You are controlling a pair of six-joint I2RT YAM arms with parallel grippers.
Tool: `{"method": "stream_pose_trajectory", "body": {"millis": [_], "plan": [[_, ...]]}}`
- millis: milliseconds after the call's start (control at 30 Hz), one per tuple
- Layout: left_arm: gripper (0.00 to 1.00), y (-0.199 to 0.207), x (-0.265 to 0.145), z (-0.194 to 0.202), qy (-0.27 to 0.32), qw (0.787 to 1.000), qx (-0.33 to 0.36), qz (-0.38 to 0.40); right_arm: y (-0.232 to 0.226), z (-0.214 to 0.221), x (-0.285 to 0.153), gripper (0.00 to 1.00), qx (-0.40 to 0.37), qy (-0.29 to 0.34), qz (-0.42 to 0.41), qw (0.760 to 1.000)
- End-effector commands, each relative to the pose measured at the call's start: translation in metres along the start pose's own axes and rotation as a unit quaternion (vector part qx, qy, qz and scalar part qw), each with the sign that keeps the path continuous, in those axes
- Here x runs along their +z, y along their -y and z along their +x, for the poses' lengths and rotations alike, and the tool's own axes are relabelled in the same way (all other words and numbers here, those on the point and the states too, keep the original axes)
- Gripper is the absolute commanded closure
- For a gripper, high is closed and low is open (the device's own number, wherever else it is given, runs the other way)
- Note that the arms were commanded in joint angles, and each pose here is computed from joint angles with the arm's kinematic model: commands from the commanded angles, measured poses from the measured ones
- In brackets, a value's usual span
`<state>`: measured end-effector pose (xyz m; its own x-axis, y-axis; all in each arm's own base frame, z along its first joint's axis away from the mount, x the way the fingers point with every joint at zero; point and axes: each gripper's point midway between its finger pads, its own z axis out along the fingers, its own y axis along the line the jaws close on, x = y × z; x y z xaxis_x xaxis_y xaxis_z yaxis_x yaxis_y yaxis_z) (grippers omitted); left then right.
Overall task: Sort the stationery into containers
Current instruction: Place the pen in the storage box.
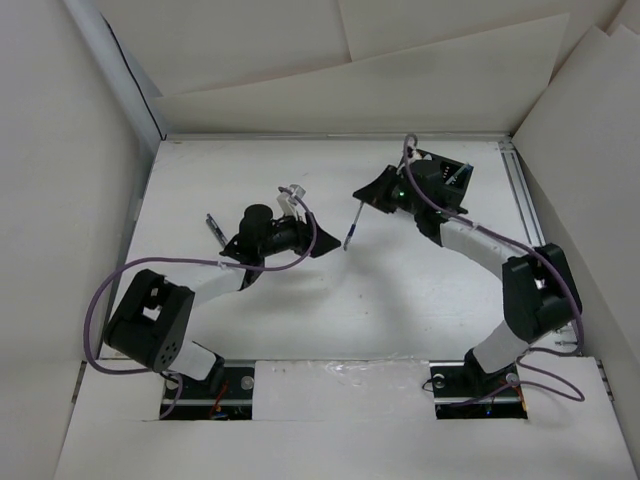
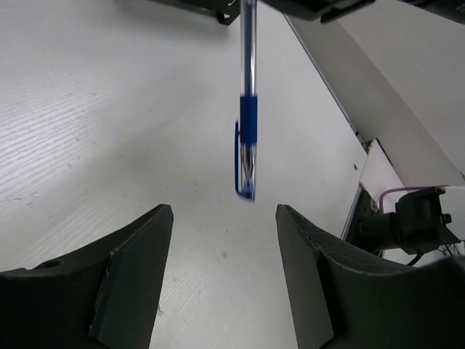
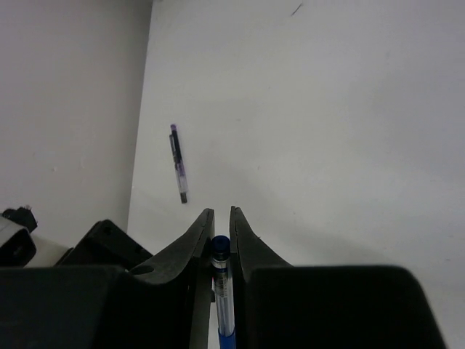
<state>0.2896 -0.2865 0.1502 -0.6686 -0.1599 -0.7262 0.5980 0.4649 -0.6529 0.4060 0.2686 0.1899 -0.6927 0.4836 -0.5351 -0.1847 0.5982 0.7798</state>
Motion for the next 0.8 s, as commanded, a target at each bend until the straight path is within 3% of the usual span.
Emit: {"method": "stream_pose_trajectory", "body": {"millis": [0,67,167,200,267,300,333,400,433,533,767], "plan": [[0.44,0.018,-0.008,-0.026,0.048,0.998,0.038,0.013,0.004,-0.059,-0.029,1.00,-0.011,0.084,0.019,0.996],[0.44,0.016,-0.012,-0.031,0.063,0.997,0.038,-0.005,0.023,-0.090,-0.047,1.00,-0.006,0.131,0.059,0.990],[0.44,0.004,-0.016,-0.034,0.073,0.996,0.029,-0.043,0.043,-0.161,-0.099,1.00,-0.004,0.245,0.129,0.961],[0.44,-0.003,-0.016,-0.036,0.081,0.994,0.026,-0.062,0.061,-0.191,-0.125,1.00,0.005,0.311,0.180,0.933],[0.46,-0.012,-0.018,-0.038,0.086,0.993,0.014,-0.084,0.067,-0.222,-0.156,1.00,0.007,0.382,0.219,0.898],[0.47,-0.014,-0.018,-0.039,0.090,0.992,0.014,-0.090,0.079,-0.240,-0.178,1.00,0.015,0.432,0.261,0.863],[0.47,-0.017,-0.019,-0.038,0.089,0.991,0.011,-0.096,0.091,-0.256,-0.186,1.00,0.021,0.452,0.281,0.846],[0.48,-0.024,-0.020,-0.037,0.091,0.989,0.002,-0.115,0.100,-0.272,-0.197,1.00,0.027,0.477,0.302,0.825],[0.48,-0.027,-0.021,-0.035,0.088,0.989,-0.001,-0.122,0.109,-0.281,-0.208,1.00,0.029,0.499,0.328,0.802],[0.48,-0.033,-0.027,-0.045,0.109,0.984,-0.006,-0.144,0.118,-0.296,-0.213,1.00,0.017,0.516,0.367,0.774],[0.49,-0.071,-0.037,-0.039,0.105,0.962,-0.040,-0.248,0.154,-0.307,-0.208,1.00,0.002,0.520,0.444,0.730]]}}
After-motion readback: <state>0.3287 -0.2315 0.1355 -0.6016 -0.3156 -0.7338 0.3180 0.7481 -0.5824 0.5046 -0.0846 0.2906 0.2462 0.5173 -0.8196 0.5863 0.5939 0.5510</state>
